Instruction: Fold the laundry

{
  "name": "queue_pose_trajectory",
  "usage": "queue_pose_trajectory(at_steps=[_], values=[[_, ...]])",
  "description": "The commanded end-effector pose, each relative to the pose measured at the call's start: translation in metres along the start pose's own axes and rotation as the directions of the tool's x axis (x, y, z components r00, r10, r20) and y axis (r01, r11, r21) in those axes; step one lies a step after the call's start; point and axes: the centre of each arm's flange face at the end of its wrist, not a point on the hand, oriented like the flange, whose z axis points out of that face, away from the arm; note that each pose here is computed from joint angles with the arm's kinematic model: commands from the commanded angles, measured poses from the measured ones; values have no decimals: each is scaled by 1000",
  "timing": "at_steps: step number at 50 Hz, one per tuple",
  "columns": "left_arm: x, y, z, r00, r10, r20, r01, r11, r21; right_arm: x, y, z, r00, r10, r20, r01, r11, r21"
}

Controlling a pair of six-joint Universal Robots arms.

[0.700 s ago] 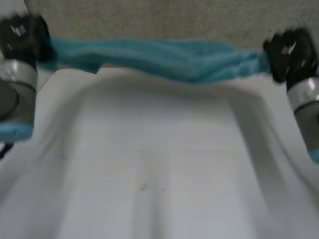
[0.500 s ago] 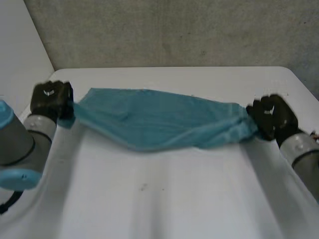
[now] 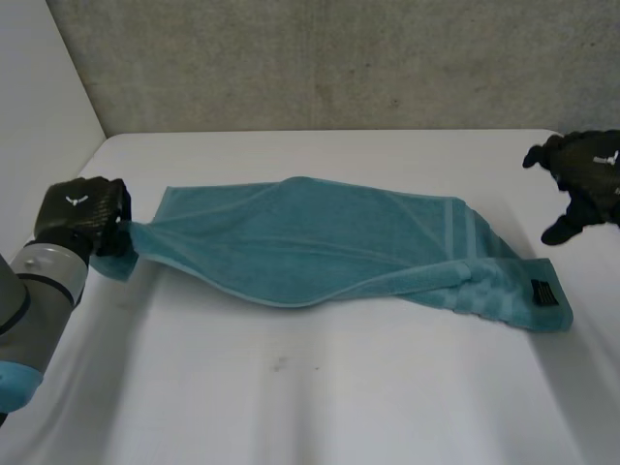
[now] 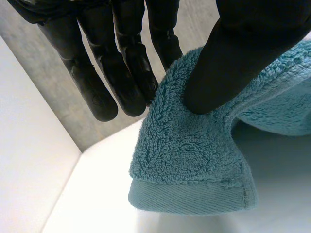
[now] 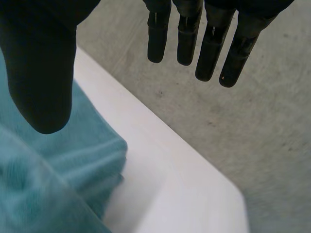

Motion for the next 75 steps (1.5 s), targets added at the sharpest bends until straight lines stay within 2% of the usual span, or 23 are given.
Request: queue_pose_trajectory(at_steps=[1, 4, 7, 12, 29, 37, 42, 45, 48, 51, 53, 56, 58, 62, 65, 67, 68, 69, 70, 72, 73, 74, 75], values=[[-5, -11, -3, 1000, -1, 16, 1, 999, 36, 6, 16, 35, 967, 252, 48, -238, 951, -195], [-6, -13, -4, 1000, -3, 19, 2, 999, 43, 0, 21, 42, 960, 271, 73, -246, 938, -245], [-6, -14, -4, 1000, -4, 19, 3, 999, 43, -27, 31, 56, 946, 296, 133, -230, 900, -369], [-7, -14, -3, 1000, -7, 20, 6, 999, 48, -37, 56, 71, 952, 280, 126, -196, 871, -452], [-12, -13, -1, 999, -11, 38, 9, 999, 43, -57, 86, 95, 961, 230, 153, -140, 885, -445], [-15, -16, 2, 999, -9, 45, 7, 999, 54, -44, 60, 94, 979, 174, 108, -128, 932, -339], [-26, -15, 5, 997, -9, 79, 5, 999, 45, -28, 8, 57, 992, 101, 77, -78, 965, -252], [-27, -13, 3, 997, -4, 79, 2, 1000, 20, -29, 0, 45, 995, 45, 90, -22, 970, -242], [-25, -7, -4, 998, -4, 61, 7, 998, -55, -43, 9, 4, 969, -138, 206, 202, 922, -332], [-22, 3, -12, 999, 5, 33, 0, 987, -161, -49, 17, -7, 949, -183, 257, 270, 893, -361], [-18, 15, -20, 999, 43, -7, -43, 962, -271, -60, 35, -23, 902, -244, 357, 385, 829, -405], [-16, 25, -21, 997, 64, -32, -71, 941, -330, -63, 45, -29, 891, -252, 377, 412, 798, -440], [-13, 41, -18, 989, 128, -74, -148, 906, -398, -65, 49, -29, 890, -251, 380, 416, 789, -453], [-14, 45, -6, 977, 188, -104, -214, 892, -398, -62, 54, -18, 891, -266, 368, 422, 783, -457], [-13, 42, 10, 970, 217, -113, -244, 896, -370, -51, 50, 10, 901, -309, 306, 420, 801, -427], [-12, 35, 22, 968, 225, -107, -248, 908, -337, -35, 32, 40, 914, -358, 189, 404, 837, -369], [-10, 23, 35, 967, 235, -97, -253, 924, -286, -35, 32, 40, 914, -358, 188, 404, 837, -368], [-8, 8, 49, 966, 246, -83, -258, 941, -218, -26, 11, 57, 921, -379, 90, 388, 869, -308], [-8, 7, 49, 966, 246, -82, -258, 941, -217, -26, 11, 58, 921, -379, 89, 388, 869, -308], [-8, -45, 79, 969, 249, -2, -249, 969, 3, -2, -41, 86, 908, -392, -145, 375, 918, -133], [-8, -46, 80, 969, 249, -2, -249, 969, 4, -1, -42, 86, 908, -392, -147, 375, 918, -132], [-13, -80, 91, 972, 226, 60, -232, 960, 155, 15, -73, 95, 882, -375, -285, 383, 923, -27], [-13, -80, 91, 972, 225, 61, -232, 960, 157, 31, -107, 99, 846, -328, -420, 399, 912, 92]])
